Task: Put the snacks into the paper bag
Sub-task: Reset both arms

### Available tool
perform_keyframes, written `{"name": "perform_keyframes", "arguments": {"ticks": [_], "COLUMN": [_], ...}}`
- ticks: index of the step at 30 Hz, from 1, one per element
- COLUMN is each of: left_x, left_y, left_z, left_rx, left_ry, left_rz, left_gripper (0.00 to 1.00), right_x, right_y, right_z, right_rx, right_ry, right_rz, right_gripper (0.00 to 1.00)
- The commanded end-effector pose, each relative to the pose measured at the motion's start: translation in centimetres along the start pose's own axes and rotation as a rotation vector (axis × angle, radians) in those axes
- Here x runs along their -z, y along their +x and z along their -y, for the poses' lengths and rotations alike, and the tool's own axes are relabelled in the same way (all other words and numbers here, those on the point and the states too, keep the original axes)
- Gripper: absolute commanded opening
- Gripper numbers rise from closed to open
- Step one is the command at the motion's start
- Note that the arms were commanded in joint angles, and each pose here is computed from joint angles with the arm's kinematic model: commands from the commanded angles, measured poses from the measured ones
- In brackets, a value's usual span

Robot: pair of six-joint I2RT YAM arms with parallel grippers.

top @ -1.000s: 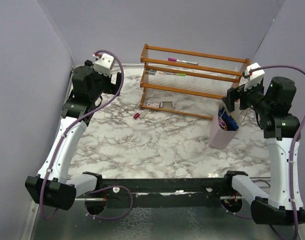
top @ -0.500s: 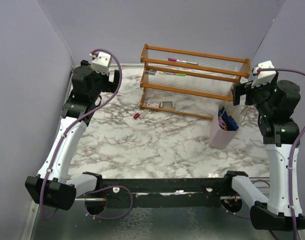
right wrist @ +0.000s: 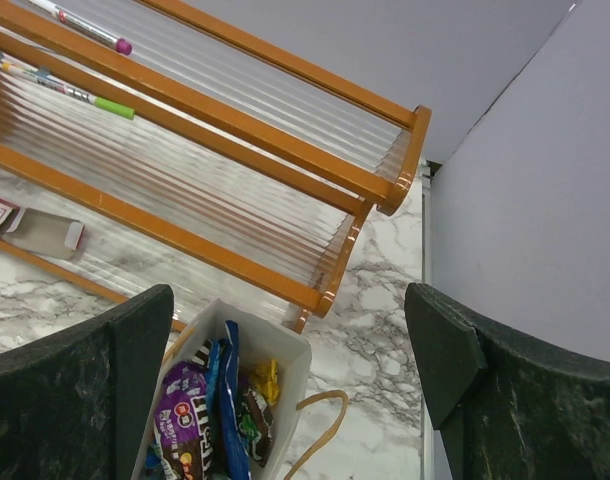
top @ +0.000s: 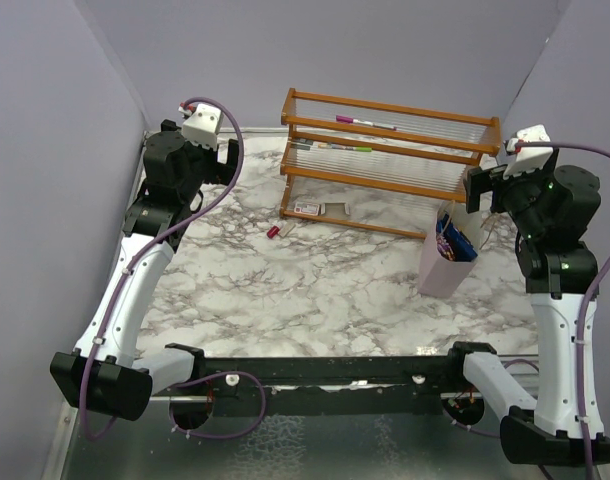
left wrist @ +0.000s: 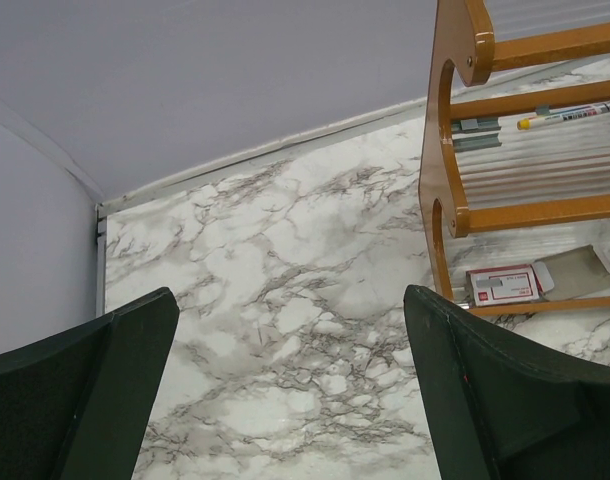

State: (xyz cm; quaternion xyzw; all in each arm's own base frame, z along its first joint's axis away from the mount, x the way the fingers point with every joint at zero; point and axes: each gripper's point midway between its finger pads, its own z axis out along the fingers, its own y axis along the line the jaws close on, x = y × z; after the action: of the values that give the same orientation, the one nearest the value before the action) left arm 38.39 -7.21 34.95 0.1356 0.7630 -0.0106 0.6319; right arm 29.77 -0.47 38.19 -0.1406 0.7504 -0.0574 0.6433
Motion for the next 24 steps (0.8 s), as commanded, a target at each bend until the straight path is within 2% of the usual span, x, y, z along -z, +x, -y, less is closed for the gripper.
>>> {"name": "perform_keyframes", "arguments": {"ticks": [1, 24], "left_x": [0.31, 0.60], "left_y": [-0.83, -1.03], "left_z": [-0.70, -0.81], "left_rx": [0.014, 0.016], "left_ry": [-0.034, -0.040], "left_rz": [0.031, 0.037], "left_gripper": [0.99, 0.99], "right_x": [0.26, 0.92], "right_y": [-0.59, -0.66], "right_z": [0.59, 0.82], "right_rx": [-0.007, -0.010], "right_ry": [0.036, 0.051], "right_rz": [0.027, 0.038], "right_gripper": [1.00, 0.99]}}
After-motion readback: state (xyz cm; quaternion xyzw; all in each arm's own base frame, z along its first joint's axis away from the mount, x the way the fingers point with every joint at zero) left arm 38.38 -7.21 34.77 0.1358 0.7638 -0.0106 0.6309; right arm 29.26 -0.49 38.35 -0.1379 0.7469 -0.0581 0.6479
